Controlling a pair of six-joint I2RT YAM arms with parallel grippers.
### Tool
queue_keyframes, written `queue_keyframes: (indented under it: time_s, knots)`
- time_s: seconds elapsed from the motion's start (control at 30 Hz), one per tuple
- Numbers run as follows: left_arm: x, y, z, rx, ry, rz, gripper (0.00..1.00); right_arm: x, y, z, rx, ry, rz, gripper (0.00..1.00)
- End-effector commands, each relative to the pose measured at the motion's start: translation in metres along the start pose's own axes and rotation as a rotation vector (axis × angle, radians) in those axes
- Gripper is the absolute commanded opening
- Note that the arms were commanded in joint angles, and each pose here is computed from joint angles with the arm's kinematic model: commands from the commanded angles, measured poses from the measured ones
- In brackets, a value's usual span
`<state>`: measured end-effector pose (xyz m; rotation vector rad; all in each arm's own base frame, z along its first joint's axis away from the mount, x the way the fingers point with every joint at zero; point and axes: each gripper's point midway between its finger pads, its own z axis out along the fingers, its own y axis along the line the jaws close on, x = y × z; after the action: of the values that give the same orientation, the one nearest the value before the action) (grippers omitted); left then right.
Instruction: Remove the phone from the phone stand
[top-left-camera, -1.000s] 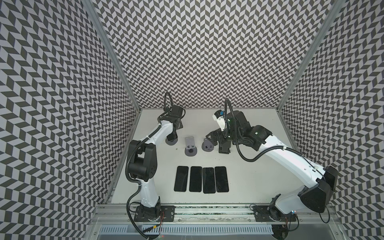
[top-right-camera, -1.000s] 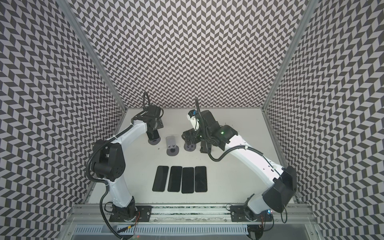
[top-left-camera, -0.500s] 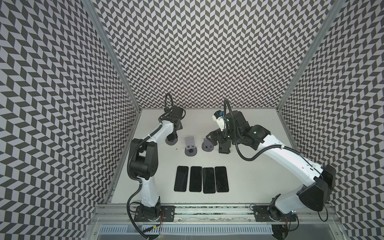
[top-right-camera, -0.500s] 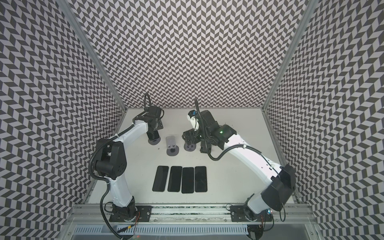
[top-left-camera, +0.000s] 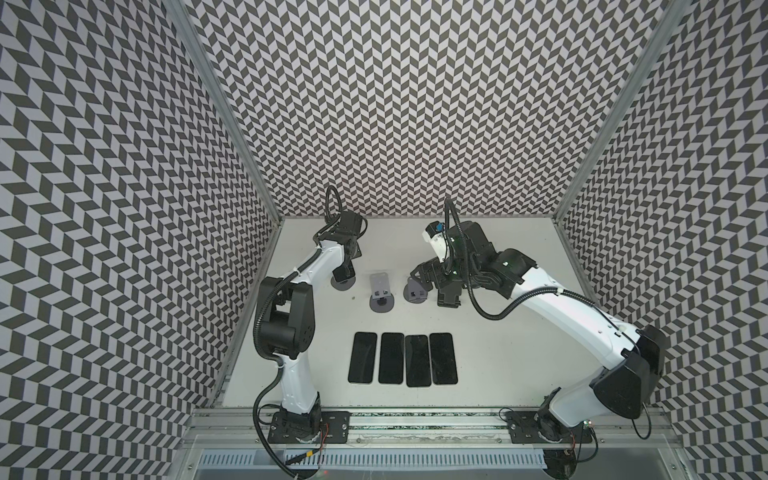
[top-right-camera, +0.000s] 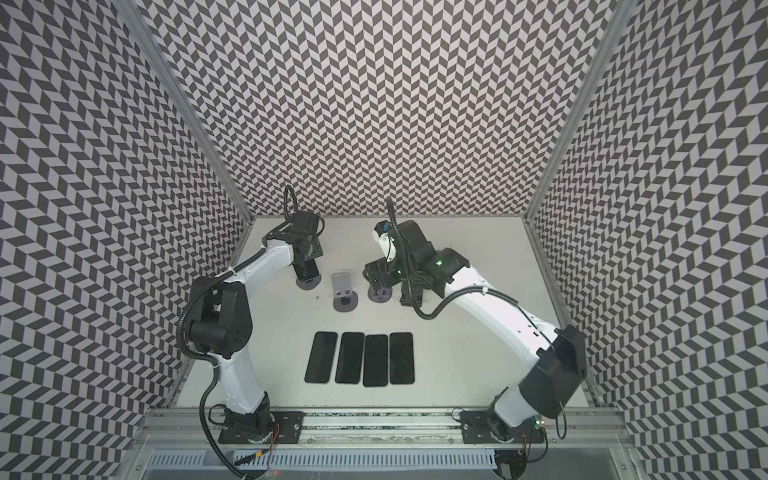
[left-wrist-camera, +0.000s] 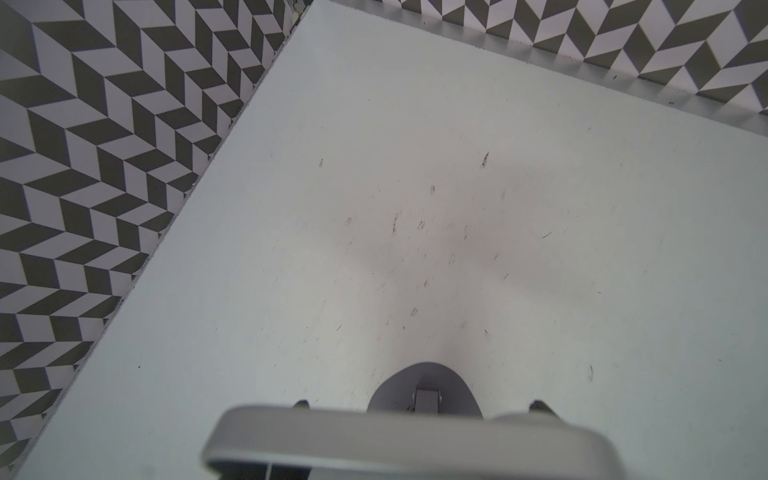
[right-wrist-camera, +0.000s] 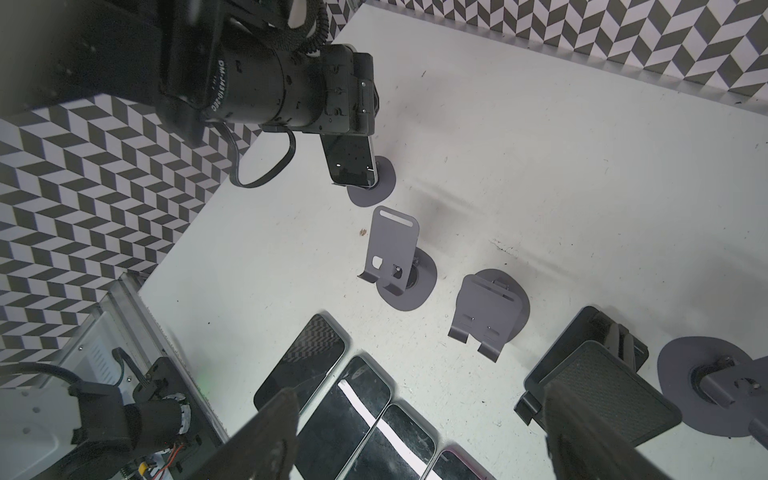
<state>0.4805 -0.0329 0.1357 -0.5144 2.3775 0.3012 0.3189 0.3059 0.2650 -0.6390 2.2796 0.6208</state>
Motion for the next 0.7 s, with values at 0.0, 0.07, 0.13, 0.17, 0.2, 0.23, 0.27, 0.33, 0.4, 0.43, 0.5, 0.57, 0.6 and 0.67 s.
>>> queue_keyframes:
  time_s: [0.0,0.07,0.13,0.17,0.2,0.23,0.27,0.33,0.4,0.43,0.5,0.57,0.6,0.67]
  knots:
    - [-0.0065,0.0025,-0.0055,0.013,-0.024,-0.034,0.8,-0.0147,0.0032,-0.0036,-0.014,-0.041,-0.009,0.9]
    - [-0.0061,0.0019,-0.0052,0.016,-0.023,-0.036,0.79,-0.0149,0.0029,-0.0046,-0.012,-0.043,-0.011,0.9]
    - [-0.0053,0.0017,-0.0047,0.016,-0.02,-0.039,0.78,-0.0147,0.0025,-0.0055,-0.008,-0.044,-0.013,0.9]
    - [-0.0048,0.0016,-0.0045,0.017,-0.019,-0.04,0.78,-0.0148,0.003,-0.0063,-0.009,-0.046,-0.015,0.9]
    - [-0.0047,0.0016,-0.0045,0.017,-0.018,-0.04,0.77,-0.0148,0.0025,-0.0067,-0.007,-0.047,-0.015,0.9]
    - [-0.0043,0.0016,-0.0046,0.018,-0.018,-0.04,0.77,-0.0143,0.0019,-0.0063,-0.005,-0.046,-0.013,0.9]
    - [-0.0041,0.0011,-0.0044,0.02,-0.016,-0.041,0.76,-0.014,0.0017,-0.0063,-0.004,-0.045,-0.014,0.9]
    - [-0.0045,0.001,-0.0051,0.024,-0.016,-0.046,0.75,-0.0143,0.0017,-0.0068,-0.005,-0.047,-0.014,0.9]
    - [-0.004,0.0004,-0.0057,0.028,-0.014,-0.046,0.74,-0.0137,0.0021,-0.0065,-0.007,-0.045,-0.014,0.9]
    - [-0.0046,0.0003,-0.0061,0.03,-0.016,-0.048,0.73,-0.014,0.0023,-0.0067,-0.008,-0.046,-0.014,0.9]
    - [-0.0055,0.0013,-0.0075,0.031,-0.019,-0.051,0.73,-0.0143,0.0025,-0.007,-0.009,-0.047,-0.013,0.9]
    - [-0.0061,0.0015,-0.0095,0.034,-0.024,-0.051,0.72,-0.014,0.0025,-0.0071,-0.009,-0.047,-0.012,0.9]
    - [-0.0063,0.0016,-0.0103,0.036,-0.025,-0.052,0.72,-0.0138,0.0029,-0.0078,-0.01,-0.048,-0.011,0.9]
    - [-0.007,0.0015,-0.0114,0.041,-0.029,-0.054,0.72,-0.0141,0.0027,-0.0083,-0.01,-0.049,-0.01,0.9]
